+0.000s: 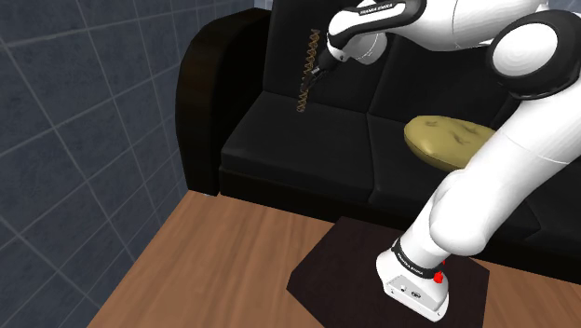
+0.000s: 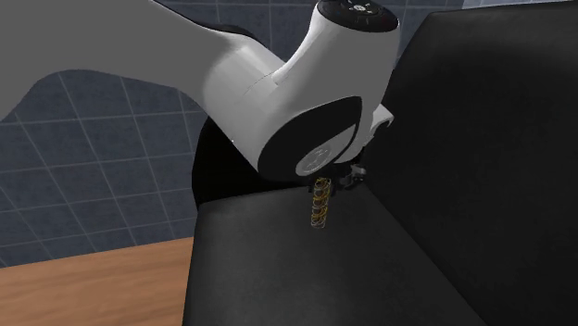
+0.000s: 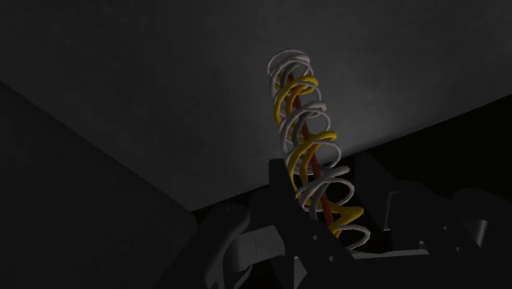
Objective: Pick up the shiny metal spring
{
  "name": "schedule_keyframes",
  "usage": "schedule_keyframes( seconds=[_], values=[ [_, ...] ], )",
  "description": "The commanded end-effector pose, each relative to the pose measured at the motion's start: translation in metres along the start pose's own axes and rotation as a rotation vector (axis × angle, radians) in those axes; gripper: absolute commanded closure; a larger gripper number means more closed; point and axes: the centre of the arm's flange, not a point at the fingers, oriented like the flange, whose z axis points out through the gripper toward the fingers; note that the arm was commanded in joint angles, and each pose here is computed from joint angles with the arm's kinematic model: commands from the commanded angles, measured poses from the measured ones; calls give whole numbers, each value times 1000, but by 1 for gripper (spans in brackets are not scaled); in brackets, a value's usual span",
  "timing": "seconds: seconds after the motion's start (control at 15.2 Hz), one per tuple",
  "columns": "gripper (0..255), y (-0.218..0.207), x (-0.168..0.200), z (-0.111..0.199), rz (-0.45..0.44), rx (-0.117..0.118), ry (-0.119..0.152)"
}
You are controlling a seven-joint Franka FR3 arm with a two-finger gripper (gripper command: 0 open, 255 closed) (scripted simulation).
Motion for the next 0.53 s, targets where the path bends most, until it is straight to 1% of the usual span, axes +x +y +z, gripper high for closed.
schedule_keyframes(
  seconds=[0.0,0.33,0.46],
  values=[
    [255,-1,6,-9,0,0,0],
    [255,-3,18,-32,0,0,0],
    [255,-3,19,-33,0,0,0]
  ],
)
